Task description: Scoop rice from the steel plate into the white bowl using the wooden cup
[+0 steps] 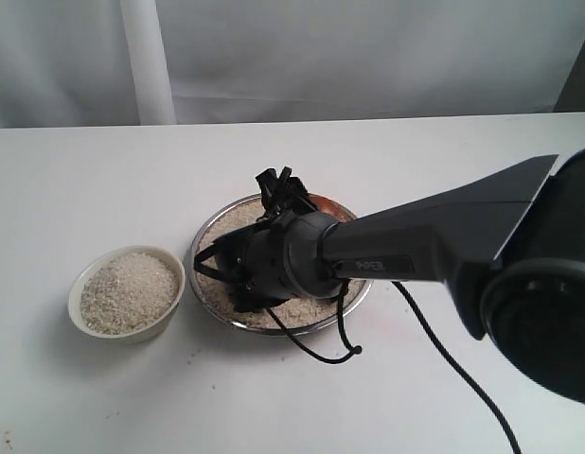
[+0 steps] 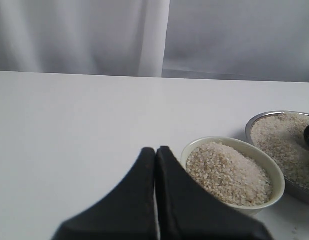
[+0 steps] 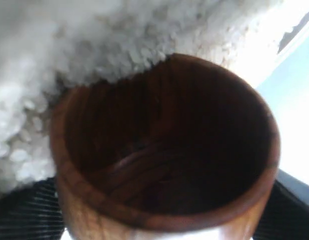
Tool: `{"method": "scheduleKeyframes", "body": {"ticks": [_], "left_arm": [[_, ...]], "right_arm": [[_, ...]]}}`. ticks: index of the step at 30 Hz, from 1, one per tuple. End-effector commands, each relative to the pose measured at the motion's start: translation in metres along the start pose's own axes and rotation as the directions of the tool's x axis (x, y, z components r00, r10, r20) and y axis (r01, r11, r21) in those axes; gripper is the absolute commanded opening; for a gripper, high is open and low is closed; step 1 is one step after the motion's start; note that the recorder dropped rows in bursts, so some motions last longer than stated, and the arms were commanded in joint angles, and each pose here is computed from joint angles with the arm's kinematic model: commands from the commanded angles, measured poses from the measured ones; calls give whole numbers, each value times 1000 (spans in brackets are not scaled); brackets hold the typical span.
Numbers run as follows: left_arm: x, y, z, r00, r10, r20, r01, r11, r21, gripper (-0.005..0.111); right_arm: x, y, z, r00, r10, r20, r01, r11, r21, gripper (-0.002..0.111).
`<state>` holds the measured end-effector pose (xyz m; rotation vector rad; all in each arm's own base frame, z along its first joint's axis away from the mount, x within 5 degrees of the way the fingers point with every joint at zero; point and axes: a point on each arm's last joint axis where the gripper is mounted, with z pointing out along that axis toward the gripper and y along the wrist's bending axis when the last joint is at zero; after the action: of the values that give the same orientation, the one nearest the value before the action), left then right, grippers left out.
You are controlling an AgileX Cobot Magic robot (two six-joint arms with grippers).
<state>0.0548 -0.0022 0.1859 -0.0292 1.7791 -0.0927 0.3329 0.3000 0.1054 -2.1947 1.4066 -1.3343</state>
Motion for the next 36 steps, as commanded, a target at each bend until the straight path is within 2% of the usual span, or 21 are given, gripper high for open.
{"method": "scheduleKeyframes", "body": {"ticks": [1, 17, 27, 36], "left_arm": [[-1, 0, 0, 1000, -7, 9, 7, 1000, 6, 0], [-1, 0, 0, 1000, -7, 9, 7, 1000, 6, 0], [-1, 0, 0, 1000, -7, 9, 7, 1000, 6, 0], [-1, 0, 0, 1000, -5, 9, 5, 1000, 6, 0]], "right_arm": [[-3, -2, -9, 993, 81, 90, -77, 996, -46, 0], [-8, -2, -16, 962, 198, 190, -175, 976, -131, 0], [-11, -1, -17, 952, 221, 210, -194, 971, -143, 0], [-14, -7, -21, 912, 302, 277, -272, 952, -144, 0]]}}
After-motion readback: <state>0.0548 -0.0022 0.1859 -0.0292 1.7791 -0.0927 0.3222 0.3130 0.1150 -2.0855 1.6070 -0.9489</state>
